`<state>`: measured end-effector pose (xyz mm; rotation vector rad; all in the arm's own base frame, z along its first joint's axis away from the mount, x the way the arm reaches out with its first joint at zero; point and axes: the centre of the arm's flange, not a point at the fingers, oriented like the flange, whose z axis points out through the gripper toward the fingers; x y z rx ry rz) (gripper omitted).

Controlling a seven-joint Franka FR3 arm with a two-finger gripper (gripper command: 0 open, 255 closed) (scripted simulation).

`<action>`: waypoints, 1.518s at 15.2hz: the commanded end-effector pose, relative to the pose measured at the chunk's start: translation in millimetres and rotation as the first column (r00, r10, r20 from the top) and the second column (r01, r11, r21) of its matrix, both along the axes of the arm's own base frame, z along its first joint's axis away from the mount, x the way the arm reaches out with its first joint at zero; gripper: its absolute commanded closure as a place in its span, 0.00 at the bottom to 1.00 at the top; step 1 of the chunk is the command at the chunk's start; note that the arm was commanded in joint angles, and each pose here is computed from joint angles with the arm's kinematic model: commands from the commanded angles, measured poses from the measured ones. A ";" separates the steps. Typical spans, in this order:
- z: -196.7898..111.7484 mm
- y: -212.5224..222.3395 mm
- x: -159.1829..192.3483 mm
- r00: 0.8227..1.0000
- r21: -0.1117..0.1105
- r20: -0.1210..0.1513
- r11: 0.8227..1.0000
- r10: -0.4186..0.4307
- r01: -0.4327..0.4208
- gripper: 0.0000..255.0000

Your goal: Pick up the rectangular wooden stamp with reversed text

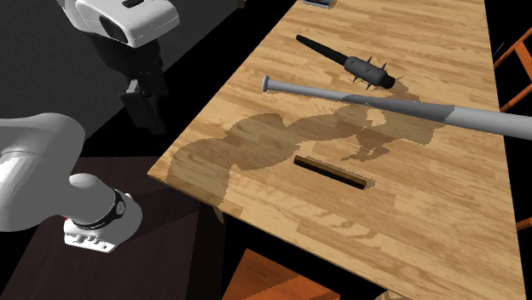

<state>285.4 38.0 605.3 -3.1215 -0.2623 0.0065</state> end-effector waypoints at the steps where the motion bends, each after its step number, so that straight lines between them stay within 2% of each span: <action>1: 0.0 0.0 0.0 1.000 0.000 0.000 1.000 0.000 0.000 0.00; 6: -36.6 20.7 51.8 0.996 -0.003 -0.006 0.996 -0.090 0.090 0.00; 12: -80.9 39.2 115.9 0.980 -0.006 -0.013 0.981 -0.196 0.196 0.00; 17: -118.3 49.2 170.2 0.959 -0.010 -0.019 0.959 -0.283 0.283 0.00; 23: -163.7 54.7 236.0 0.923 -0.015 -0.025 0.923 -0.385 0.384 0.00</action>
